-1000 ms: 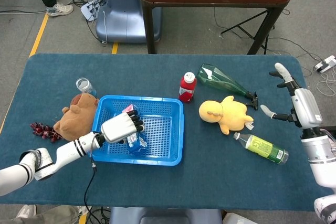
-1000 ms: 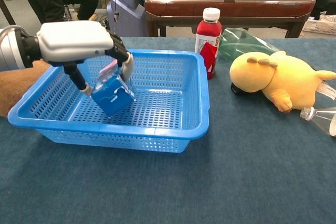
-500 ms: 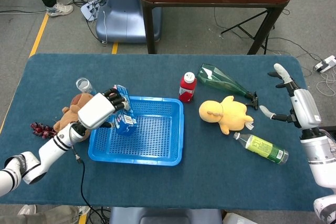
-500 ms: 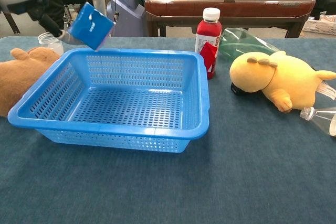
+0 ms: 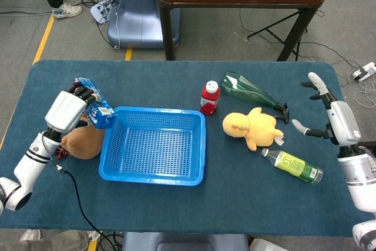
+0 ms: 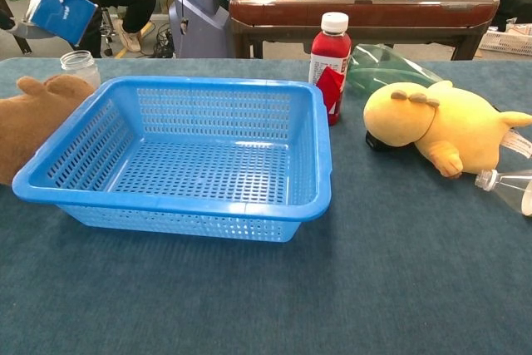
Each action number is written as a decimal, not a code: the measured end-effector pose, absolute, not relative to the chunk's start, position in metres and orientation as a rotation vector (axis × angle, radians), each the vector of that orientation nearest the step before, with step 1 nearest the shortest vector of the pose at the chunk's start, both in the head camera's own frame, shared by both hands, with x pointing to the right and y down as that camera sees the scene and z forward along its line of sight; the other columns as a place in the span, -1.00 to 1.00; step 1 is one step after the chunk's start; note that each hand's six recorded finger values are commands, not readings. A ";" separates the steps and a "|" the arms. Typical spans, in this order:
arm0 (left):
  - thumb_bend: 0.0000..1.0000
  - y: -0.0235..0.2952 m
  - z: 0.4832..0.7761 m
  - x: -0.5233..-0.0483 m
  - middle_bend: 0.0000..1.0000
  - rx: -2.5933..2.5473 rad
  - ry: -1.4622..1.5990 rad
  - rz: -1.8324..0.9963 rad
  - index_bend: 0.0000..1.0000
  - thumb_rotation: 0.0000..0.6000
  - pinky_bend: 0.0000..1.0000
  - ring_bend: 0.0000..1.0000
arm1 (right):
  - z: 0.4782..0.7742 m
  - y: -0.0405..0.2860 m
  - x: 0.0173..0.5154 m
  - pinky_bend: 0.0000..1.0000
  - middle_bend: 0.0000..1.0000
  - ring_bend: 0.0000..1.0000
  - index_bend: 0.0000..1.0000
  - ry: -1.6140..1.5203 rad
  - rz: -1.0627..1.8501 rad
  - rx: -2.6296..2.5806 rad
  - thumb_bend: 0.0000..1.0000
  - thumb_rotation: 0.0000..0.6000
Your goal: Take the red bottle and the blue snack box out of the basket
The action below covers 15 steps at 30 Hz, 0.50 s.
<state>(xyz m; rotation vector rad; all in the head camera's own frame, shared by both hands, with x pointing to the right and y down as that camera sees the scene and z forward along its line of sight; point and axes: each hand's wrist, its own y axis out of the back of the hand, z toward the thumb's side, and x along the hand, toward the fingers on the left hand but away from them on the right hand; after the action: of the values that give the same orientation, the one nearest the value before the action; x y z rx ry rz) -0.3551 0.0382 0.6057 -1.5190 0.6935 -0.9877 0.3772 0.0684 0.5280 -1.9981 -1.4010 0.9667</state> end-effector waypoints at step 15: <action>-0.51 0.024 0.640 -0.437 0.20 -1.282 0.666 -1.446 0.27 1.00 -0.48 -0.13 | 0.528 0.072 0.384 -0.45 -0.62 -0.74 -0.98 -1.414 0.964 -2.001 -0.61 1.00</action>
<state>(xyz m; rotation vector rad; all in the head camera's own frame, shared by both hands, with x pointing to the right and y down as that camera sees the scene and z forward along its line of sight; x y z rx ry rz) -0.4372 0.0238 0.6395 -1.2815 0.6655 -1.4461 0.3839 0.0718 0.5280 -2.0006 -1.4143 0.9643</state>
